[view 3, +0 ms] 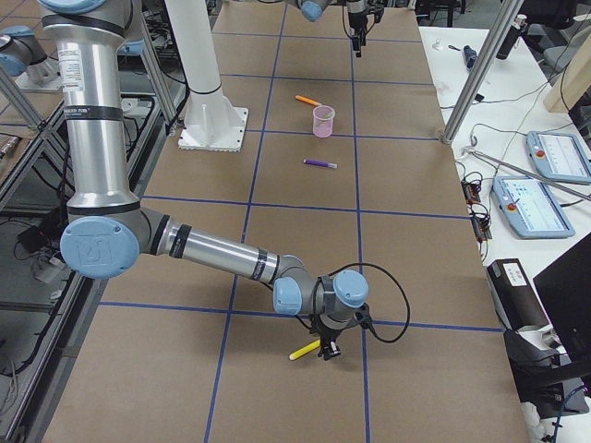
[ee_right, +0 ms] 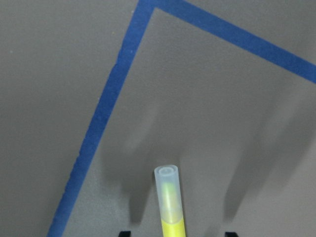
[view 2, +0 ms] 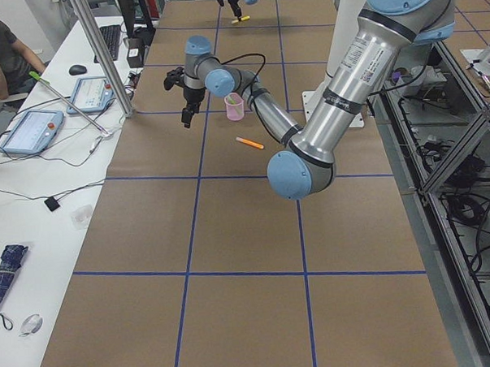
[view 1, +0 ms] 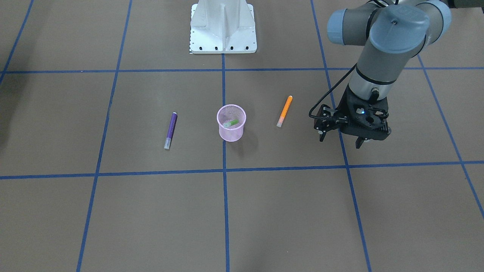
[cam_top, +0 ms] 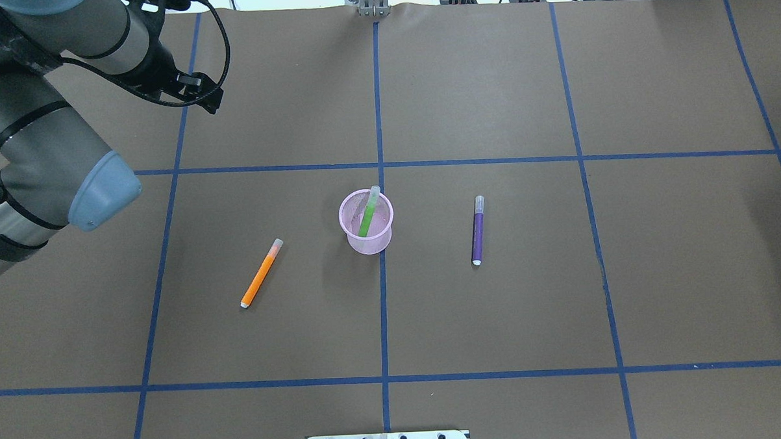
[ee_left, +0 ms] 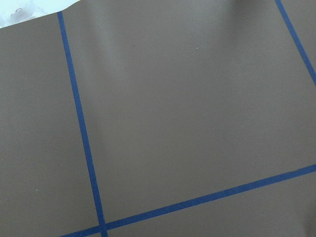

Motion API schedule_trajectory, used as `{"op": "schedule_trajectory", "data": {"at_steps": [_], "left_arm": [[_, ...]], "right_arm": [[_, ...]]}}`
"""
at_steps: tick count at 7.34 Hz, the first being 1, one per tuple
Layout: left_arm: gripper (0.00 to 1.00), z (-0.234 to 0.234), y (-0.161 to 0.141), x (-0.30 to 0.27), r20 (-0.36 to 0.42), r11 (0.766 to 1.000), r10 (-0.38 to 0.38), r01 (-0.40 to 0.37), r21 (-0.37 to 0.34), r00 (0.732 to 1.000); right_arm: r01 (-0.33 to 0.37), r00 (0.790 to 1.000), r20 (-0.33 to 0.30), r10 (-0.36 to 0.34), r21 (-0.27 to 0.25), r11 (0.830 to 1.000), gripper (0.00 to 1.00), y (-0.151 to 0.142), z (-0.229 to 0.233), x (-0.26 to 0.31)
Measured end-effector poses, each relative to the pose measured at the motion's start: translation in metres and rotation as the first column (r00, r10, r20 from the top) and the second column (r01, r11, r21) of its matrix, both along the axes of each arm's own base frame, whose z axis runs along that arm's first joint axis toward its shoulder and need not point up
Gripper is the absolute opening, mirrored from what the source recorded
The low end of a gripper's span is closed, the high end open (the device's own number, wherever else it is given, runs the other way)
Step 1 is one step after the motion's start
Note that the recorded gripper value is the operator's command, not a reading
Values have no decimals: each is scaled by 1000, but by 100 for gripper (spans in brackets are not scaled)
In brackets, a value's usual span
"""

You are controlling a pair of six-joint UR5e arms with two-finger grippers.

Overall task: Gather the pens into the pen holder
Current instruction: 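Grasp the yellow marker with the right gripper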

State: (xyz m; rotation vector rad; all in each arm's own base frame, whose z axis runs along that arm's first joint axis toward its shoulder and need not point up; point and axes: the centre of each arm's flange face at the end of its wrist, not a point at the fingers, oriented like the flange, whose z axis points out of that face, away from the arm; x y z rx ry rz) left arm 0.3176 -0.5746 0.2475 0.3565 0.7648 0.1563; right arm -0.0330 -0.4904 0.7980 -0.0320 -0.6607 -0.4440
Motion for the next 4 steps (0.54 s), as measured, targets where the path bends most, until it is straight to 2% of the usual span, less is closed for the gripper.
{"op": "schedule_trajectory", "data": {"at_steps": [4], "left_arm": [[94,0,0,0,0,1000,0,0,1,1000]], "right_arm": [[2,1000,-1,-2,-8,1000,62,2,4,0]]}}
